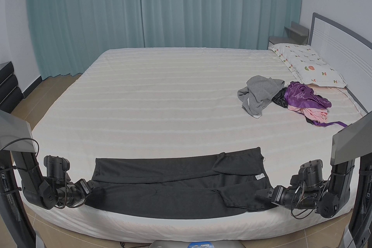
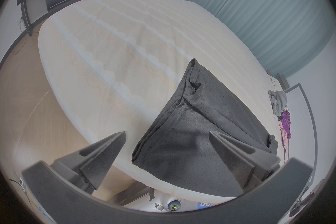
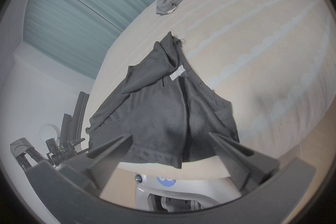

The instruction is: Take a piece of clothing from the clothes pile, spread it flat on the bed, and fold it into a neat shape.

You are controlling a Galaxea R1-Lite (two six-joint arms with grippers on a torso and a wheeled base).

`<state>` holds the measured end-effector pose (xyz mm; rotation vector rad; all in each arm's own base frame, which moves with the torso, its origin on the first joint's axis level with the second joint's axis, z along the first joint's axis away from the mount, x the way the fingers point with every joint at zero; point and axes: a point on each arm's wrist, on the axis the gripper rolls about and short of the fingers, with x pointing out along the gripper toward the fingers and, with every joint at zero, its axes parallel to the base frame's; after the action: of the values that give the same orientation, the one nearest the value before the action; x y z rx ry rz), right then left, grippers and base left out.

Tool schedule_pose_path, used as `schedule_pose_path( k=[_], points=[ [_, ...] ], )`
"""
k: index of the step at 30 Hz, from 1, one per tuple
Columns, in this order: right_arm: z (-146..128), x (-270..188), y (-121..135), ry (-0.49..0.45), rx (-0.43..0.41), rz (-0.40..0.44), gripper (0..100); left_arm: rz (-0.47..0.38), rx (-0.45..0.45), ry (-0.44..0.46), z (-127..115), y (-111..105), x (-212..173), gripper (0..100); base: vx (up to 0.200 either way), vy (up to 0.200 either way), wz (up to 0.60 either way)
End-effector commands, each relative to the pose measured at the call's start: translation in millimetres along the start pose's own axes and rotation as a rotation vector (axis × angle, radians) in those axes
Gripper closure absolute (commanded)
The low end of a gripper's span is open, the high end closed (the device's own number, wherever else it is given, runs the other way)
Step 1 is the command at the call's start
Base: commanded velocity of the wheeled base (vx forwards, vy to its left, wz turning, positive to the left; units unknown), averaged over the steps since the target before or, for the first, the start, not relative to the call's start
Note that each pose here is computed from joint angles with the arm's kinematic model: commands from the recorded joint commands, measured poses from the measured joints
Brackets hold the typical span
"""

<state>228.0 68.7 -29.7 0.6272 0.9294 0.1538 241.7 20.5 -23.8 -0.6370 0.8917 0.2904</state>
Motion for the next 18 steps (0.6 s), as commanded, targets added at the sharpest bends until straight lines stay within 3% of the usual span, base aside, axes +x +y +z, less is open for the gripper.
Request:
schedule_pose_path(
  k=[1,11,18],
  points=[
    [14,6,-1,-0.057,0.010,0.015,0,-0.006,0.000,-0.006,1,-1,-1,0,0.000,0.000,0.00],
    [53,28,8,-0.173,0.006,0.075,0,-0.049,-0.039,-0.071,15,-9,-6,0,0.000,0.000,0.00],
    [74,52,19,-0.157,0.016,0.064,0,-0.071,-0.077,-0.081,19,-13,-4,0,0.000,0.000,0.00]
  ],
)
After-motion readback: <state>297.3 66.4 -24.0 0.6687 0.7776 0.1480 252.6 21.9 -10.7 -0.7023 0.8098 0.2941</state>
